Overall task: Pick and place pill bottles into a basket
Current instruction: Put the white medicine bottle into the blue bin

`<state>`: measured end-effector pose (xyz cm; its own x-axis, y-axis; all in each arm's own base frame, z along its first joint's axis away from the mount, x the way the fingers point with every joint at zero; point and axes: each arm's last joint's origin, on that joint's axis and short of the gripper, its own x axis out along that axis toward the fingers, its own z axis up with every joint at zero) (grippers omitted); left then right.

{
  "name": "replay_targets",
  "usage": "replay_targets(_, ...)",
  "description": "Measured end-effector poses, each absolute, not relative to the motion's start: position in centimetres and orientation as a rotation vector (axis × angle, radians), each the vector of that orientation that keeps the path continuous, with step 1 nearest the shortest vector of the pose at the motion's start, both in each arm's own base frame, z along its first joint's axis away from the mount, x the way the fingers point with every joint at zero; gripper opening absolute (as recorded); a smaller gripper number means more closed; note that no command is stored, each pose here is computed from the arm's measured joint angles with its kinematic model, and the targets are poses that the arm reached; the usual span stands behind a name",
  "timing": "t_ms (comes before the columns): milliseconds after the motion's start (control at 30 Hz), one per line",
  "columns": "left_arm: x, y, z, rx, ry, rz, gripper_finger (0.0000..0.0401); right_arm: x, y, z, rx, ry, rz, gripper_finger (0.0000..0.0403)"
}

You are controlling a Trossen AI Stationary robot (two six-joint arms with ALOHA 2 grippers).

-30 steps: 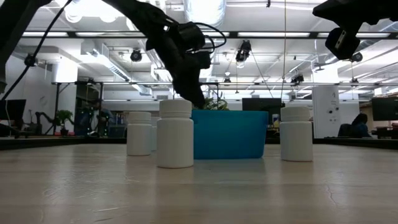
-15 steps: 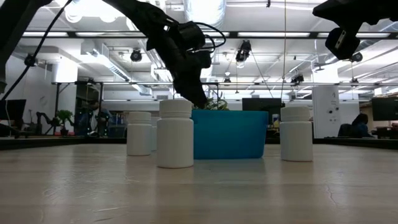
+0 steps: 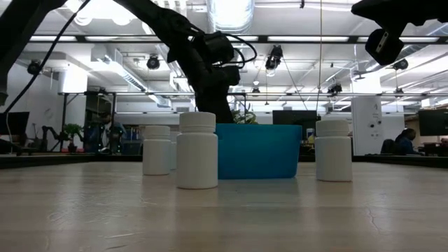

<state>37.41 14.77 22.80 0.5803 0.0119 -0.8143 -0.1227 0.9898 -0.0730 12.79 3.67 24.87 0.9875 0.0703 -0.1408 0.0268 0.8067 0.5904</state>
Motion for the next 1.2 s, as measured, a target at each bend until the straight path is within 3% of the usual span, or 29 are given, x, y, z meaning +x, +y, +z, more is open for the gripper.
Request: replay_targets(1200, 38.4, 15.3, 20.1, -0.155, 0.984, 0.085, 0.0303, 12.8, 3.7, 25.0, 0.629, 0.148, 0.028, 0.0008)
